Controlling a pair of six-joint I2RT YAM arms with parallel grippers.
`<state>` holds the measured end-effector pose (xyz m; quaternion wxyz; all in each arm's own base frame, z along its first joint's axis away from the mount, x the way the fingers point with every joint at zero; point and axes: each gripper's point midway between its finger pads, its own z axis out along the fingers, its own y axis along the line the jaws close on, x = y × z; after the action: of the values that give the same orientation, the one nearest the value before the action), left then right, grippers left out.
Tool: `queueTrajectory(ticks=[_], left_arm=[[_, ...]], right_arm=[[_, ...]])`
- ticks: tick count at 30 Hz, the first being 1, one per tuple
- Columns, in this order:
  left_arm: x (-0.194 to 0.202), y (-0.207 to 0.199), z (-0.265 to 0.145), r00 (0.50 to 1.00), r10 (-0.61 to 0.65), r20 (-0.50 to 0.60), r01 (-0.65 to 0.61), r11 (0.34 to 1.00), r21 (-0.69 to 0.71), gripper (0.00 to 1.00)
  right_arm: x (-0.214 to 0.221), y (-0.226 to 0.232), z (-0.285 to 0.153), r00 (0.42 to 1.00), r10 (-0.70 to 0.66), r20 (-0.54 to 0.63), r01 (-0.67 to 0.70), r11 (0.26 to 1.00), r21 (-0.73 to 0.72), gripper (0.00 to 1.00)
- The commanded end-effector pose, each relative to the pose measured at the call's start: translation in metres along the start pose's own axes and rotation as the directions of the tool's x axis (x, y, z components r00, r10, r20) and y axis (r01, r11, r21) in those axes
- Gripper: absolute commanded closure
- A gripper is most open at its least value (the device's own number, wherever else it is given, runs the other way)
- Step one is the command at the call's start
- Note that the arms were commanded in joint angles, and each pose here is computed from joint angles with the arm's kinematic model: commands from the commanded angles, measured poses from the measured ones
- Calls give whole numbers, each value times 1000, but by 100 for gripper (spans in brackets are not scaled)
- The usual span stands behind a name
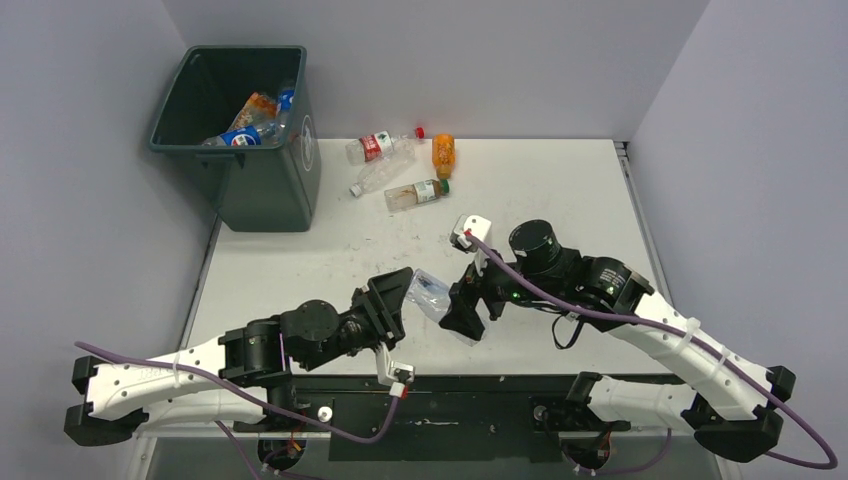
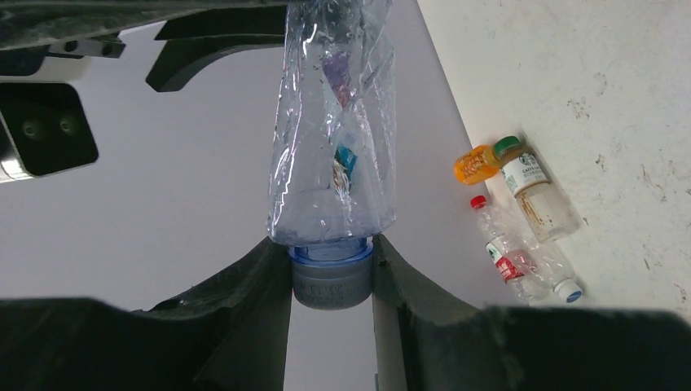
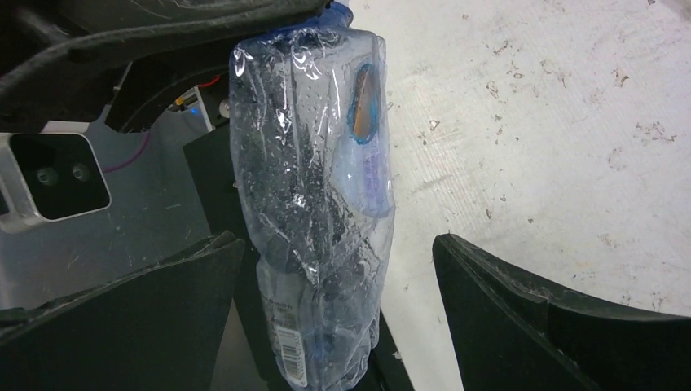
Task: Put the plastic bottles in the bin
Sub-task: Pick up the plastic bottle from the corner of the board.
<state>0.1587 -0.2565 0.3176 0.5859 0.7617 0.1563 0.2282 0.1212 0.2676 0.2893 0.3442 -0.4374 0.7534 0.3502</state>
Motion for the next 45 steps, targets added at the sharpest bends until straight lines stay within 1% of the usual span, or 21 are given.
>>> queueTrajectory(ticks=[1,7,10,12,14,15,17,18,19,20,23,26,28,30,32,34,36,38,40,42,45], left_arm=[[-3,40,-8,999,-10,37,13,994,-105,100],[-4,43,-8,999,-12,50,17,995,-101,100],[-4,46,-9,998,-21,51,27,994,-104,100],[-3,49,-9,998,-37,49,42,993,-110,100],[-3,53,-9,997,-60,53,66,990,-122,99],[-3,55,-9,996,-72,54,79,988,-130,92],[-2,59,-11,992,-107,60,115,982,-148,63],[-2,61,-12,989,-129,66,138,978,-159,44],[-1,63,-13,985,-160,71,170,970,-172,11],[2,67,-15,976,-204,71,214,958,-193,2],[10,74,-22,913,-395,102,407,871,-275,4],[21,91,-37,755,-622,208,648,661,-378,4],[18,94,-42,596,-746,297,796,499,-343,4],[13,101,-45,292,-865,408,947,201,-251,4],[6,110,-42,22,-885,465,988,-51,-143,4],[-16,117,-32,-185,-856,483,980,-200,20,4],[-34,127,-20,-359,-792,493,933,-316,172,4],[-39,135,-9,-489,-729,479,872,-402,278,4],[-34,145,-5,-578,-670,466,815,-447,368,4],[-27,154,-6,-620,-636,459,782,-449,433,4],[-14,157,-1,-635,-636,438,768,-460,445,1]], right_arm=[[-1,-1,11,999,-52,-7,52,998,-23,10],[9,-13,21,997,-52,-55,53,998,19,2],[11,-11,23,996,-53,-65,53,999,2,20],[13,-10,25,996,-52,-70,52,999,-5,40],[14,-9,26,996,-58,-69,58,998,-16,55],[13,-10,26,996,-60,-66,60,998,-12,60],[10,-12,24,997,-66,-50,66,998,9,67],[6,-14,22,997,-69,-28,69,997,21,69],[-2,-15,19,998,-69,12,68,997,39,72],[-10,-16,14,995,-70,67,66,996,61,74],[-38,-22,-6,949,-80,303,39,990,138,75],[-57,-21,-32,843,-104,527,20,986,163,75],[-56,-21,-41,776,-122,618,20,986,168,75],[-59,-22,-50,720,-142,679,24,983,180,75],[-58,-23,-52,687,-158,709,29,981,191,76],[-54,-25,-50,672,-165,722,30,980,195,77],[-51,-27,-48,659,-167,733,25,979,200,77],[-50,-30,-48,652,-165,740,13,978,206,78],[-48,-33,-47,656,-158,738,-1,978,210,78],[-46,-33,-44,659,-151,737,-5,979,205,78],[-40,-33,-38,664,-135,735,-9,982,189,78]])
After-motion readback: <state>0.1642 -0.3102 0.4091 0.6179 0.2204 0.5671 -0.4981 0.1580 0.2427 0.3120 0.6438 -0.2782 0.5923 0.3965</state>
